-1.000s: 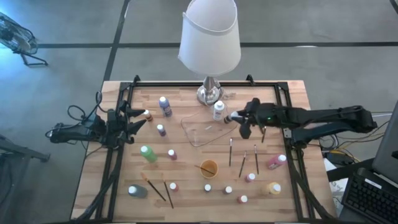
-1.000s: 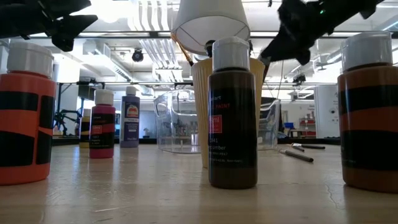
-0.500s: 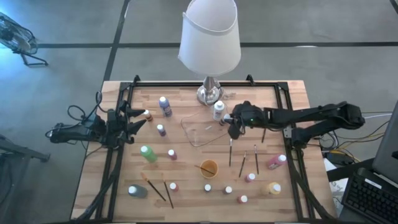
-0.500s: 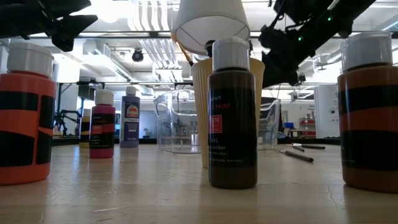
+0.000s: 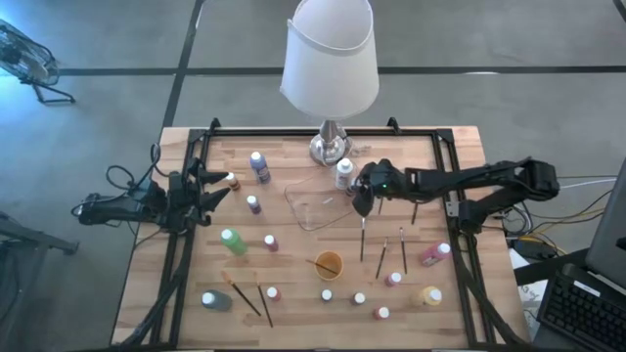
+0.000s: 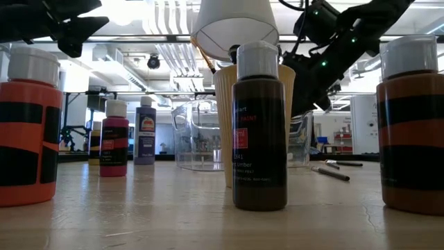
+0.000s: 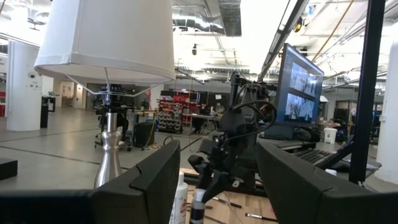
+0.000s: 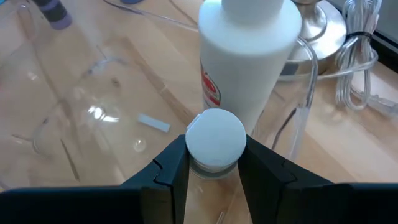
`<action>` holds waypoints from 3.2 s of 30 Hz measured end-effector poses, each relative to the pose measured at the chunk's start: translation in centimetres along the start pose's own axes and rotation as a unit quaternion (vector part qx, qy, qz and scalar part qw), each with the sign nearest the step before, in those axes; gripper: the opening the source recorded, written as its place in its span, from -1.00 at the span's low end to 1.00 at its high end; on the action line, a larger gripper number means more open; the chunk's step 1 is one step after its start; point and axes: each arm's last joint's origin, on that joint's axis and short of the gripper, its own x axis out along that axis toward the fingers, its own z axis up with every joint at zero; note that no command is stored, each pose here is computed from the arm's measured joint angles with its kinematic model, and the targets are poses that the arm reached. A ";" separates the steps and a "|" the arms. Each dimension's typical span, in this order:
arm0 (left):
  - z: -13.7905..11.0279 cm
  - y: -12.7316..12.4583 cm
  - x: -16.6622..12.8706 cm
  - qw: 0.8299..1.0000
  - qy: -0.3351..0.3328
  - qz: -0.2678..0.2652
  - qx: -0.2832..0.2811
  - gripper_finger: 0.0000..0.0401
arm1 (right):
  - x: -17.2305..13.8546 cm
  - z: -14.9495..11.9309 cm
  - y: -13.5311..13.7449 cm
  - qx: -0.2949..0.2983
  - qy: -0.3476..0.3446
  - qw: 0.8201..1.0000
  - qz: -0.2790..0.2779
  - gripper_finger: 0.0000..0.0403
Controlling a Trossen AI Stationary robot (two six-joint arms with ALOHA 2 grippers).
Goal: Pick & Place Paint Supplies
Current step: Put the gray bottle into the transparent bin, then put the black paint brush into the yellow cup
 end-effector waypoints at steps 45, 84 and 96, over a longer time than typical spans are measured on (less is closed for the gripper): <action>0.0 0.0 0.0 1.000 0.000 0.000 0.000 0.09 | 0.8 1.5 0.5 -0.029 0.024 0.999 -0.034 -0.19; 0.0 0.0 0.0 1.000 0.000 0.000 0.000 0.09 | -0.4 1.9 -13.7 0.192 0.192 0.940 -0.205 -0.37; 0.0 0.0 0.0 1.000 0.000 0.000 0.000 0.09 | 3.4 0.4 -14.7 0.181 0.233 0.935 -0.200 -0.17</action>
